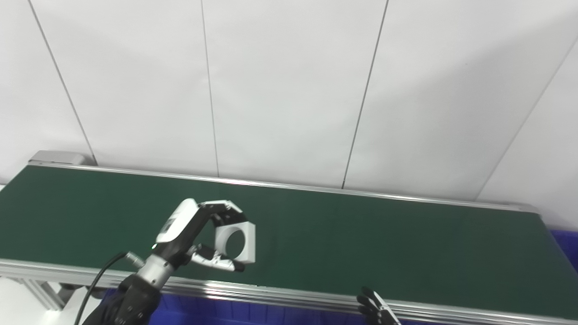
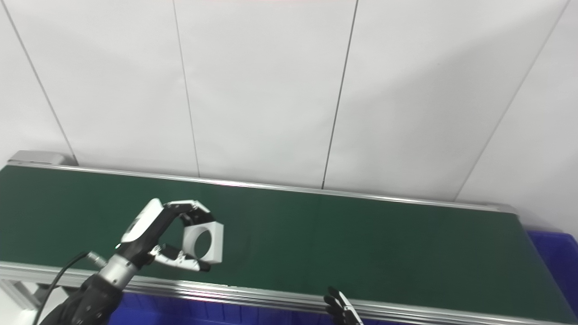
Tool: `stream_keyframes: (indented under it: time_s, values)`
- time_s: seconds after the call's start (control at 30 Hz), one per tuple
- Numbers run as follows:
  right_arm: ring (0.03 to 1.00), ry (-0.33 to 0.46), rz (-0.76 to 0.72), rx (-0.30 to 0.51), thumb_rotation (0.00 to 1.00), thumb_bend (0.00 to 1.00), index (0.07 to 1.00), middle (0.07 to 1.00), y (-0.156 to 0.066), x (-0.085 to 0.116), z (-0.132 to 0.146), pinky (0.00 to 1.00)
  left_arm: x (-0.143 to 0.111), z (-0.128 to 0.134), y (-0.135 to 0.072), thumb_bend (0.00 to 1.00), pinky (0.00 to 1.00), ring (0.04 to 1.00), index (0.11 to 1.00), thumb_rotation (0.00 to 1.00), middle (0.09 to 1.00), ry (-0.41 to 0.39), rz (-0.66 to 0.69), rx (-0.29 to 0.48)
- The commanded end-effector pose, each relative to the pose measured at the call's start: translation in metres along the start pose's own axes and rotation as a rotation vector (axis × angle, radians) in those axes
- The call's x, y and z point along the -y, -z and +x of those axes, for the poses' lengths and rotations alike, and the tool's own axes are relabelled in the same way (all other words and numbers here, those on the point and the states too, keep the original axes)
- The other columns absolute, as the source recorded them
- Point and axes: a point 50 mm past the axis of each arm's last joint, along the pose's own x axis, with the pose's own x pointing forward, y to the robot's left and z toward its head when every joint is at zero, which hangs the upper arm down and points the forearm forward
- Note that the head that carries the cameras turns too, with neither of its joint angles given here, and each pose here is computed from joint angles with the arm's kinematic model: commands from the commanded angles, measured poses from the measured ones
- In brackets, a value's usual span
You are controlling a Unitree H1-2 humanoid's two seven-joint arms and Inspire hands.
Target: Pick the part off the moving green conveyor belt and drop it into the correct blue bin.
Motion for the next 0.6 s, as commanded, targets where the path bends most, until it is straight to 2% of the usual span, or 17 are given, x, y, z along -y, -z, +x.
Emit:
stream_keyframes:
  time_s: [0.0, 0.17, 0.43, 0.5, 0.57]
  values:
    - [0.884, 0.021, -0.005, 0.033, 0.14, 0.77, 0.962, 0.905, -0.010, 0.001, 0.006, 0.86, -0.011, 0.005, -0.011, 0.48, 0.37, 0.455, 0.481, 0.00, 0.507, -0.053, -0.007, 0.072]
    - [0.884, 0.023, -0.008, 0.026, 0.19, 0.78, 0.964, 0.902, -0.015, 0.002, 0.010, 0.86, -0.005, -0.005, -0.016, 0.47, 0.38, 0.449, 0.485, 0.00, 0.507, -0.067, -0.063, 0.069]
    - [0.888, 0.018, -0.014, 0.026, 0.19, 0.78, 0.963, 0.907, -0.024, 0.005, 0.015, 0.87, 0.004, -0.021, -0.027, 0.47, 0.36, 0.427, 0.490, 0.00, 0.513, -0.088, -0.141, 0.053]
    - [0.884, 0.017, -0.016, 0.026, 0.21, 0.79, 0.963, 0.906, -0.026, 0.006, 0.017, 0.86, 0.006, -0.026, -0.030, 0.47, 0.37, 0.451, 0.481, 0.00, 0.505, -0.088, -0.160, 0.049]
    - [0.884, 0.017, -0.014, 0.024, 0.22, 0.80, 0.963, 0.909, -0.028, 0.007, 0.017, 0.85, 0.008, -0.030, -0.033, 0.47, 0.33, 0.423, 0.496, 0.00, 0.525, -0.087, -0.172, 0.047]
